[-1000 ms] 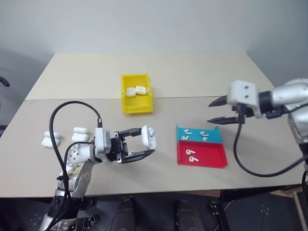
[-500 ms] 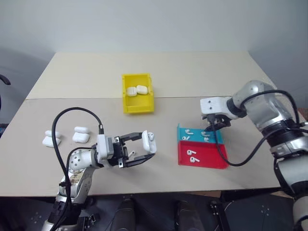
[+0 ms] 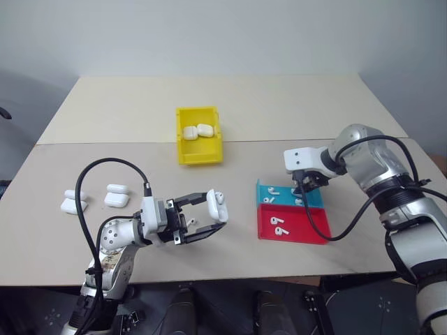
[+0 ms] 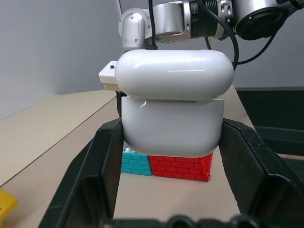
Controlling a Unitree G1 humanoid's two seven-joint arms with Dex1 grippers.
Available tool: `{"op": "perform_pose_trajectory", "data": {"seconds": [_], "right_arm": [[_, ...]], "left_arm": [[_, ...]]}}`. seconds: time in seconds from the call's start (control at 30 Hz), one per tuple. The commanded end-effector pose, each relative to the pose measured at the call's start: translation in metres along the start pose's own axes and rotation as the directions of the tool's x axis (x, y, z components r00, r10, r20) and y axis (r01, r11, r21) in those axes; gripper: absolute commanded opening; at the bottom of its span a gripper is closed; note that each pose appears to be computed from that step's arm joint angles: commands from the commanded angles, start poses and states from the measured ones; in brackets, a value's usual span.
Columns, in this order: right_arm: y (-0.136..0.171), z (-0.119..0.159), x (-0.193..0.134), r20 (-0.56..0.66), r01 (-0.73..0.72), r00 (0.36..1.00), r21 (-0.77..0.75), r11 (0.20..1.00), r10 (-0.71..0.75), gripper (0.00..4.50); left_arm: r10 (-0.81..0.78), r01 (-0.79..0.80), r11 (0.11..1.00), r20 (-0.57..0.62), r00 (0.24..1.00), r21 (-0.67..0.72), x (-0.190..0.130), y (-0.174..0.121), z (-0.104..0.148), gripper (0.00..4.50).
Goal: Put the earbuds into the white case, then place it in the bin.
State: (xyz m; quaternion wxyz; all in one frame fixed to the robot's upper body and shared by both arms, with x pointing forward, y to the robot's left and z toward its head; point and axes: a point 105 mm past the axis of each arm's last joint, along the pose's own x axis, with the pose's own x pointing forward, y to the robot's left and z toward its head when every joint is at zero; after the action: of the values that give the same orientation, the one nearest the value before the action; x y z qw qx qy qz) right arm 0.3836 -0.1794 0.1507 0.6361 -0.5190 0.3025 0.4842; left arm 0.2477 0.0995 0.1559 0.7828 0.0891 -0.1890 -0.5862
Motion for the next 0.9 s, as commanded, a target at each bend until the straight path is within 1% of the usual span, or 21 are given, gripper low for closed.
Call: {"op": "perform_pose_trajectory", "data": {"seconds": [0.03, 0.23, 0.47, 0.6, 0.9], "right_arm": [[-0.0038, 0.0018, -0.0077, 0.029, 0.031, 0.999, 0.014, 0.999, -0.031, 2.46], [-0.0001, 0.0002, -0.0051, 0.015, 0.017, 1.0, 0.026, 1.0, -0.018, 2.46], [0.0026, -0.0037, -0.002, 0.004, 0.017, 1.0, 0.084, 0.996, -0.018, 2.46], [0.0029, -0.002, -0.0016, 0.024, 0.015, 1.0, 0.114, 0.993, -0.018, 2.46], [0.0017, -0.003, 0.0021, 0.018, 0.021, 1.0, 0.133, 0.991, -0.023, 2.46]], "left_arm": [[-0.015, 0.013, 0.999, 0.031, 0.999, 0.047, 0.0036, 0.0011, 0.0125, 2.74], [-0.015, 0.013, 0.999, 0.033, 0.999, 0.051, 0.005, 0.0027, 0.0123, 2.74], [-0.017, 0.015, 0.999, 0.034, 0.999, 0.052, 0.0049, 0.002, 0.0126, 2.74], [-0.02, 0.018, 0.998, 0.031, 0.999, 0.053, 0.0053, 0.0022, 0.012, 2.74], [-0.022, 0.021, 0.998, 0.029, 0.999, 0.055, 0.0065, 0.003, 0.011, 2.74]]}}
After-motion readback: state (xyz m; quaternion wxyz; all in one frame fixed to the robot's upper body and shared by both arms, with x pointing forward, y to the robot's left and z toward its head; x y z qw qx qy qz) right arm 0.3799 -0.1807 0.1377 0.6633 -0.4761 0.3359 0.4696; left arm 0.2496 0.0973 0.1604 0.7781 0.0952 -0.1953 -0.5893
